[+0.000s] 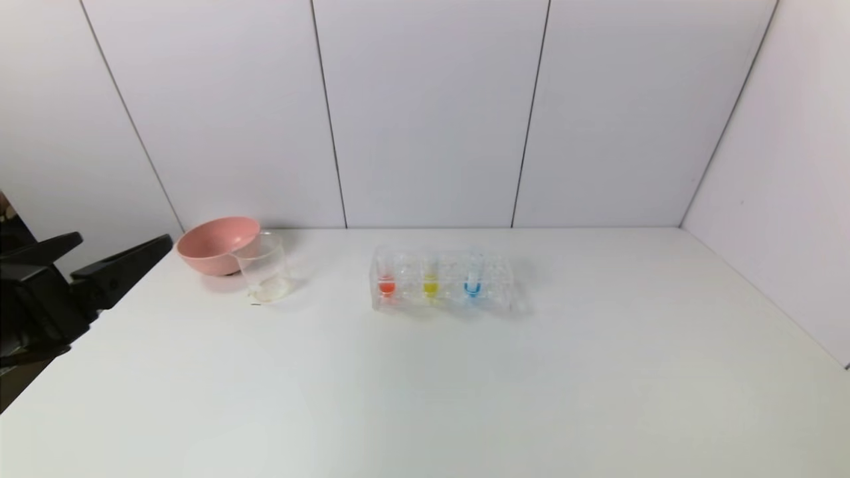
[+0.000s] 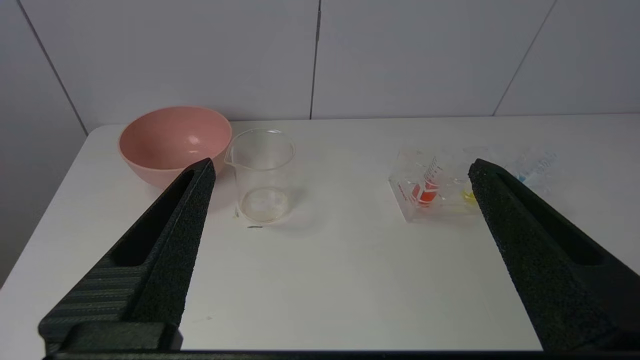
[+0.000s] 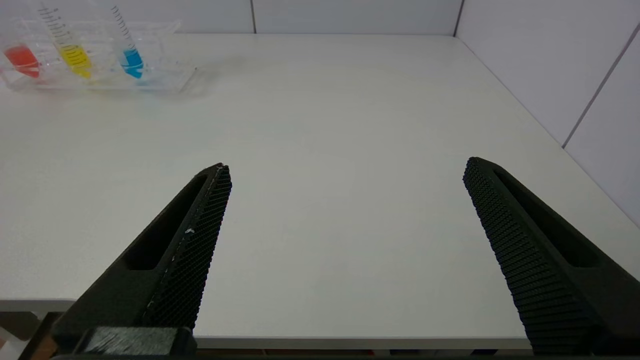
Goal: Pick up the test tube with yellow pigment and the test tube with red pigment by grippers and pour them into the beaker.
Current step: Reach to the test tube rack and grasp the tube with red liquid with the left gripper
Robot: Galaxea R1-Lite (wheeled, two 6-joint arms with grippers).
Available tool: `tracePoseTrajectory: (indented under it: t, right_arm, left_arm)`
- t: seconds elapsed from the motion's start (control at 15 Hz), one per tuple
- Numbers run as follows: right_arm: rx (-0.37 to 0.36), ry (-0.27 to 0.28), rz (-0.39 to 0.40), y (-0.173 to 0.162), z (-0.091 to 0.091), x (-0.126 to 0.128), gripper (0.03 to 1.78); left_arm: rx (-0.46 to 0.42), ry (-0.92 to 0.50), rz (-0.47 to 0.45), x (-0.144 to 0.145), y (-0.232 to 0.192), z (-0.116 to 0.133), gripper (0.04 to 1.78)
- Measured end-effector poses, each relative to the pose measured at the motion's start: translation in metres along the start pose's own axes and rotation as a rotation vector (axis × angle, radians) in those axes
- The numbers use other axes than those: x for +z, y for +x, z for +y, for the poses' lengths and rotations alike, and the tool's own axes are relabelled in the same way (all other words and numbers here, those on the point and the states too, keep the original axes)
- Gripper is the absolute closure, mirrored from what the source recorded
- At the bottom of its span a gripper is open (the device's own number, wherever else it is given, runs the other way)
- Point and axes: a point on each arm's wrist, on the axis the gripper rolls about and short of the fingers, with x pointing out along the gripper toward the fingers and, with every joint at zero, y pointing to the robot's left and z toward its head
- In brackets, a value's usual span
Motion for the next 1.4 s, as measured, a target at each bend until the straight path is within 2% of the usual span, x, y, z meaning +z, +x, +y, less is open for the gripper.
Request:
tracePoseTrajectory:
  t: [0.53, 0.87, 1.4]
  right_arm:
    - [0.0, 0.0, 0.0, 0.0, 0.0, 0.0, 0.11]
    - [0.0, 0.0, 0.0, 0.0, 0.0, 0.0, 0.11]
    - [0.0, 0.0, 0.0, 0.0, 0.0, 0.0, 0.11]
  left_arm:
    - [-0.008, -0.008, -0.022, -0.037, 0.094, -0.054, 0.05]
    - [-0.003, 0.002, -0.001, -0.062, 0.127, -0.083, 0.05]
    - [0.021, 0.008, 0.025, -0.091, 0.167, -0.108, 0.05]
